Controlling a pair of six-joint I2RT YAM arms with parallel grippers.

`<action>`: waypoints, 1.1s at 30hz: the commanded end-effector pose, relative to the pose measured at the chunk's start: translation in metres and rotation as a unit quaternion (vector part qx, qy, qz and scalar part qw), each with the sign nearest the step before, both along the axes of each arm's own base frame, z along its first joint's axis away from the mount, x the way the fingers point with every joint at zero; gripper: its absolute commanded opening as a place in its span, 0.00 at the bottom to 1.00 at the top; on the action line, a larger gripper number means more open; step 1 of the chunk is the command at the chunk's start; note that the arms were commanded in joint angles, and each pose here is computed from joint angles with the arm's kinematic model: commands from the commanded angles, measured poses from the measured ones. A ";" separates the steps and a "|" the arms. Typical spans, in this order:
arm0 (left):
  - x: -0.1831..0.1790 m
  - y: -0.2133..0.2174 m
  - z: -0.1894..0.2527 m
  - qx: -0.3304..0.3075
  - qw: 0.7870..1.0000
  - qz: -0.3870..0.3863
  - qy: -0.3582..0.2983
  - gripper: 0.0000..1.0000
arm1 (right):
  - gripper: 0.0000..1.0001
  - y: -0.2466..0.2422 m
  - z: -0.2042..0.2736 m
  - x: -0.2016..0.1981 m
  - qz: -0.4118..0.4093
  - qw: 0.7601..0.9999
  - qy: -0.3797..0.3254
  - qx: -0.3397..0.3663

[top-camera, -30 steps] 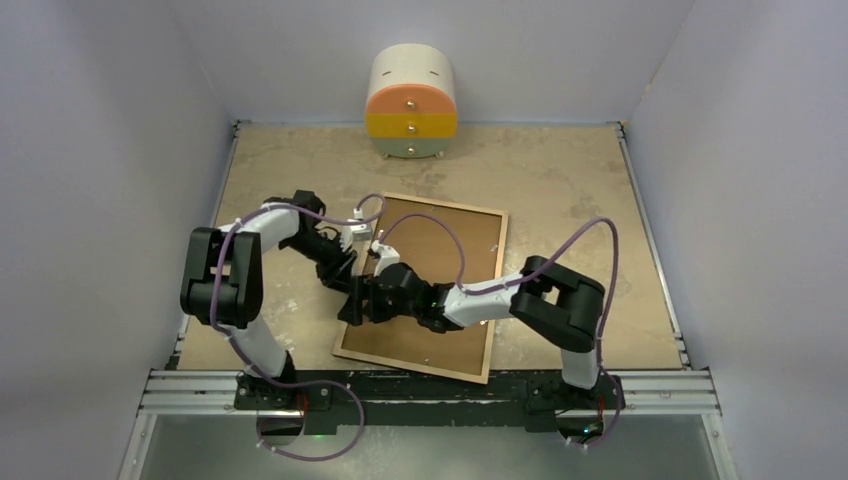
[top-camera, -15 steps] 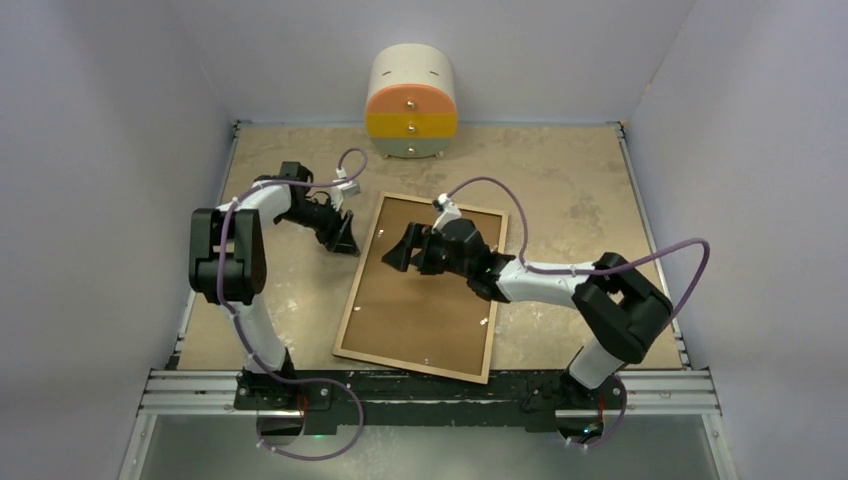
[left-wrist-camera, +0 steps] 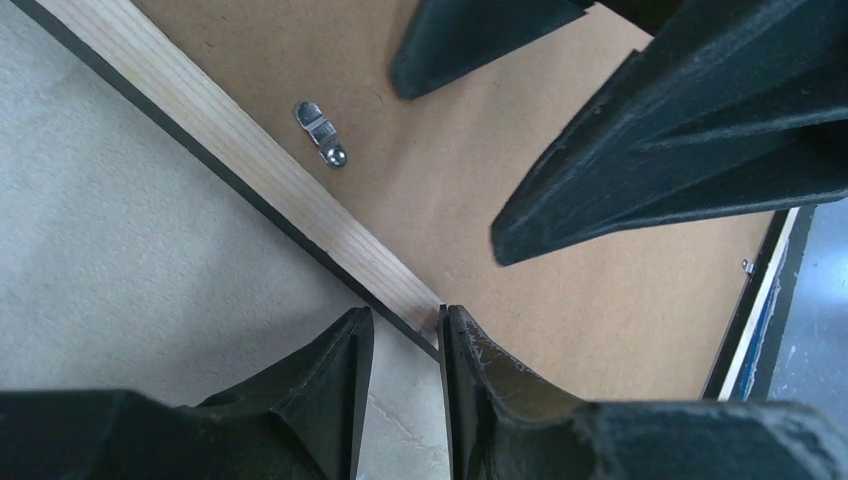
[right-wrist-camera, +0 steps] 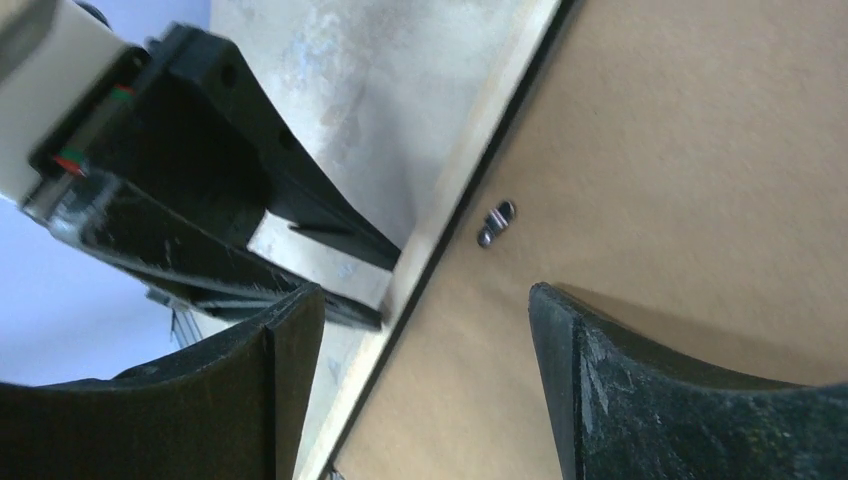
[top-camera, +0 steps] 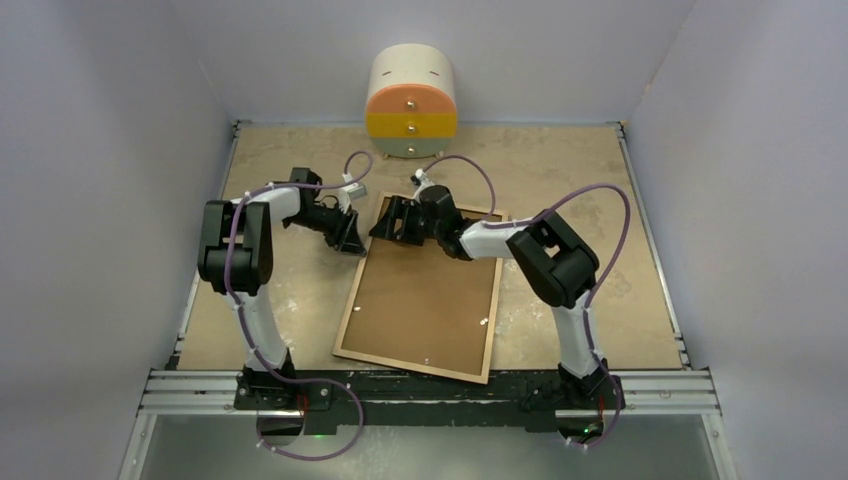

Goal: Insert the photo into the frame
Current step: Install the photo frame at the center of the board.

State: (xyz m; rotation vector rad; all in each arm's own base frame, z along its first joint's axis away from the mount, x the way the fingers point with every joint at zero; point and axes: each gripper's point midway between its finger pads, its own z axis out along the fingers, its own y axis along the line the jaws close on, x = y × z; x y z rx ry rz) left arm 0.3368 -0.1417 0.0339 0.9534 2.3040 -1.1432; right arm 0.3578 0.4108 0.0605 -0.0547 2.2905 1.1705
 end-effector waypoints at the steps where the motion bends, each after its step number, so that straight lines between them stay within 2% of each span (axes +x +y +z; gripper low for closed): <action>1: -0.007 -0.006 -0.002 -0.023 1.000 -0.008 0.002 0.33 | 0.77 0.019 0.007 0.006 0.027 0.999 -0.008 0.024; 22: -0.016 -0.007 -0.007 -0.029 0.999 -0.018 0.005 0.31 | 0.74 0.040 -0.013 0.011 0.039 0.998 0.023 0.048; 33: -0.018 -0.006 -0.006 -0.027 0.999 -0.024 0.003 0.30 | 0.73 0.038 -0.003 0.008 0.045 0.997 0.028 0.049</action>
